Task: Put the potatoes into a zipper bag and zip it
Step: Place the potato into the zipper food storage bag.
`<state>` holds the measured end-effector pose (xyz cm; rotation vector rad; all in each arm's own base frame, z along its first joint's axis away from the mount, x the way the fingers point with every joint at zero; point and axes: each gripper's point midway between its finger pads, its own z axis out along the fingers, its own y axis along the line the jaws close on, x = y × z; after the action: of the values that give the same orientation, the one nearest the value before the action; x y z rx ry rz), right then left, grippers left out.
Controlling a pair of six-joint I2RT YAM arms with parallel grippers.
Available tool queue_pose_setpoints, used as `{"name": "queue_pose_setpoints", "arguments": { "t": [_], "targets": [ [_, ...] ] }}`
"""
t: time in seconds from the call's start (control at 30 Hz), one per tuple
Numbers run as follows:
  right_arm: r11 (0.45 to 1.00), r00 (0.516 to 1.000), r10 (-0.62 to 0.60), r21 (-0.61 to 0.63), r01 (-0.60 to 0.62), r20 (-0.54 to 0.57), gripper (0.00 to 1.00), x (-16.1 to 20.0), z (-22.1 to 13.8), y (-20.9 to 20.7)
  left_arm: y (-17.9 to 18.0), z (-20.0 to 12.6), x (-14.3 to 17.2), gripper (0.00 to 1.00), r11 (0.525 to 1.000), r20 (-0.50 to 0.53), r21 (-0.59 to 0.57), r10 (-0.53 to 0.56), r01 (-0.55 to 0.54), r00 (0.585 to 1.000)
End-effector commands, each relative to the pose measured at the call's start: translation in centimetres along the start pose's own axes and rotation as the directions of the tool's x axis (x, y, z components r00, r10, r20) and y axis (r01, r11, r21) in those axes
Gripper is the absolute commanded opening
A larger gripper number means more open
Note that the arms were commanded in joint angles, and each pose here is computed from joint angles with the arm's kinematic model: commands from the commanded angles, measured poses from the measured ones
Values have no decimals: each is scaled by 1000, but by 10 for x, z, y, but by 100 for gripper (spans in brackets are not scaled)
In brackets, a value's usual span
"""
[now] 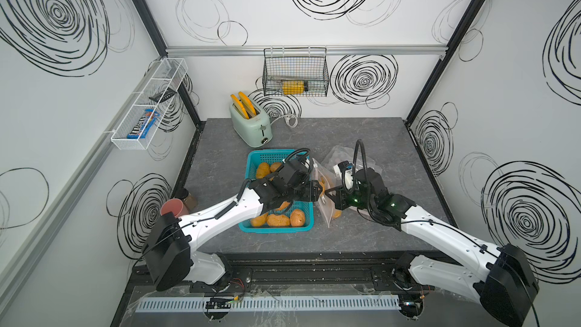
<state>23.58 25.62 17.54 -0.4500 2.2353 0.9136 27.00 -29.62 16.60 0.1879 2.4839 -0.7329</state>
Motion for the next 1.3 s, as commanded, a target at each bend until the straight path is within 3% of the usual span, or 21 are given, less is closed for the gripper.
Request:
{"name": "queue_pose_setpoints", "arguments": {
  "t": [0.0,0.17,0.43,0.67,0.8,1.0,1.13,1.27],
  "targets": [
    [995,994,-51,-82,59,93,0,-26,-11,28,25,11,11,50,996,-20,-94,-1,-1,1000],
    [991,993,-81,-97,89,84,0,-22,-11,37,23,13,6,52,996,-35,-88,-13,10,999],
    [991,992,-108,-70,113,63,0,-14,-2,35,-4,0,-10,55,994,-38,75,-75,77,996],
    [991,992,-111,-67,114,56,0,-13,2,36,-18,-8,-10,55,949,-79,249,-179,193,981],
    [989,992,-114,-84,118,58,0,-14,1,40,-20,-8,-10,56,934,-97,277,-207,226,974],
    [988,992,-113,-99,118,58,0,-15,2,43,-42,-6,-4,56,814,-203,460,-292,354,935],
    [989,992,-114,-93,118,53,0,-13,4,42,-40,-2,-5,59,839,-191,425,-285,341,939],
    [989,992,-113,-86,118,64,0,-17,4,41,-36,2,-3,71,854,-183,395,-288,339,940]
  ]
}}
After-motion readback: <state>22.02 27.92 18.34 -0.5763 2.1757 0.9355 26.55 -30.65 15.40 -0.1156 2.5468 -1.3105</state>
